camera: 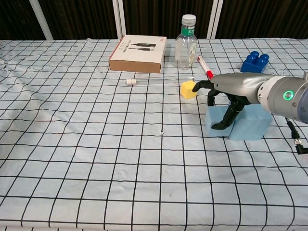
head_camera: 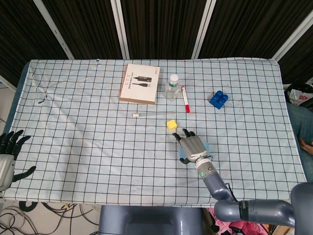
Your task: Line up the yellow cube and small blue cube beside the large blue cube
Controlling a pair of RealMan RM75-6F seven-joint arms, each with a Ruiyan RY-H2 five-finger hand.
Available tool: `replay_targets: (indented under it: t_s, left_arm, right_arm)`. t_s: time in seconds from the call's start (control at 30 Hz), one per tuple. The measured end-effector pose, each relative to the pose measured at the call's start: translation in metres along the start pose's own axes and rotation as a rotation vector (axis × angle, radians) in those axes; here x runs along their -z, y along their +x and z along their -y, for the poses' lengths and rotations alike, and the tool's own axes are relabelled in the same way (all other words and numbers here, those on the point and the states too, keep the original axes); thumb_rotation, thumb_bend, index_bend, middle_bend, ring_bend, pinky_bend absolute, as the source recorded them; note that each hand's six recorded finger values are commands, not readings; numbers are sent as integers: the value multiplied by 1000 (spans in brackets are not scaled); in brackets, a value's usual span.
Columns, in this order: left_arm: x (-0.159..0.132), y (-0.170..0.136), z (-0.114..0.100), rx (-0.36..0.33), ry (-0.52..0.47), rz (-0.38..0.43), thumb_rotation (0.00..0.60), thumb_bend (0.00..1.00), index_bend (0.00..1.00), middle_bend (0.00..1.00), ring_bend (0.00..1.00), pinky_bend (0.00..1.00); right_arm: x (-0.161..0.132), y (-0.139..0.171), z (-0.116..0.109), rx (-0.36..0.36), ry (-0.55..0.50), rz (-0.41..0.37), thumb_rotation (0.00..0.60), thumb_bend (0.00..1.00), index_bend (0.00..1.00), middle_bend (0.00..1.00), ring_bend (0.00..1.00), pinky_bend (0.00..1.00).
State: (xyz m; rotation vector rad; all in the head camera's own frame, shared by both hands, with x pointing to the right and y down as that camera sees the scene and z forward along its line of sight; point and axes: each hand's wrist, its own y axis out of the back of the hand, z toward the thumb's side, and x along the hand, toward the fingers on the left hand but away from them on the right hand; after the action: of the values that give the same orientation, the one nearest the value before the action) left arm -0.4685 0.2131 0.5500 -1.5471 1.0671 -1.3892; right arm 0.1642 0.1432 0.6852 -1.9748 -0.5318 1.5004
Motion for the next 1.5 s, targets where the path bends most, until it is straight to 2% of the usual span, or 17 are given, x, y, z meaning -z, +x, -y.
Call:
replay_targets:
  t_s: [0.6, 1.1, 1.27, 1.5]
  left_arm:
    - [1, 0, -1, -1, 0, -2, 600, 114, 178, 70, 0, 0]
    - [1, 0, -1, -2, 0, -4, 600, 114, 178, 70, 0, 0]
    - [1, -1, -1, -4, -1, -3, 600, 114, 178, 70, 0, 0]
    - [2, -1, -3, -12, -1, -6, 600, 114, 179, 69, 0, 0]
  right_arm:
    - [1, -1, 3, -1, 2, 6, 600, 212, 114, 326, 0, 126]
    - [-2, 3, 3, -6, 3, -3, 600, 212, 114, 186, 0, 126]
    - [-9, 6, -7, 19, -16, -23, 600, 211, 113, 188, 0, 126]
    - [-17, 8, -38, 69, -39, -30, 600, 205, 113, 204, 0, 126]
